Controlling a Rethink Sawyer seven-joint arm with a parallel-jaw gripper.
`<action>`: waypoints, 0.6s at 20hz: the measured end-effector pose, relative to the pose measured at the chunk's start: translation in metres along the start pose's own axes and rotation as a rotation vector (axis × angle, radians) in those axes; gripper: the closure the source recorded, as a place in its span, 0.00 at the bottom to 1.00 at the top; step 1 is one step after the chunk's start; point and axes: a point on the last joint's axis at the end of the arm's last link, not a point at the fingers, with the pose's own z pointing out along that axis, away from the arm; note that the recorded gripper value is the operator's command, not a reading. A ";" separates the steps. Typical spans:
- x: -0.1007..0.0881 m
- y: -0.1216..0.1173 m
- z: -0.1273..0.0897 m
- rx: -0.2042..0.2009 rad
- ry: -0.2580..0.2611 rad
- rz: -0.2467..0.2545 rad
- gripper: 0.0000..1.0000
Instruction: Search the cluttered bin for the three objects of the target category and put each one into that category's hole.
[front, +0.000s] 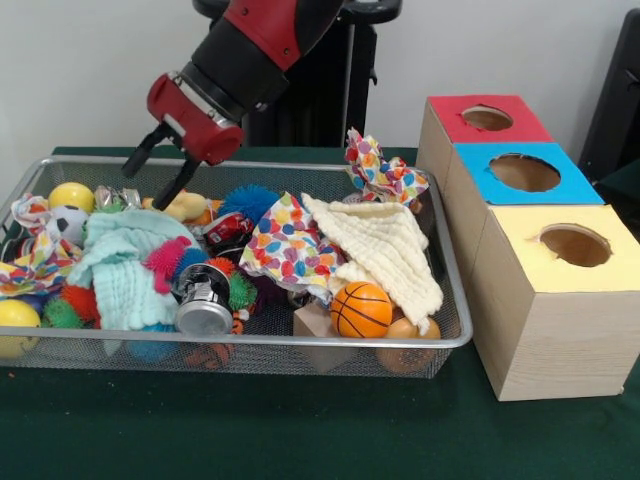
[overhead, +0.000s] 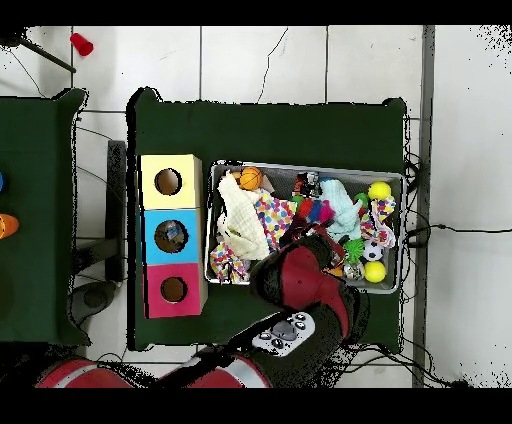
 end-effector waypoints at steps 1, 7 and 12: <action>0.002 -0.001 0.003 0.005 0.046 0.029 0.00; 0.011 0.000 0.006 0.024 0.221 0.108 0.00; 0.024 0.015 0.010 0.004 0.369 0.170 0.00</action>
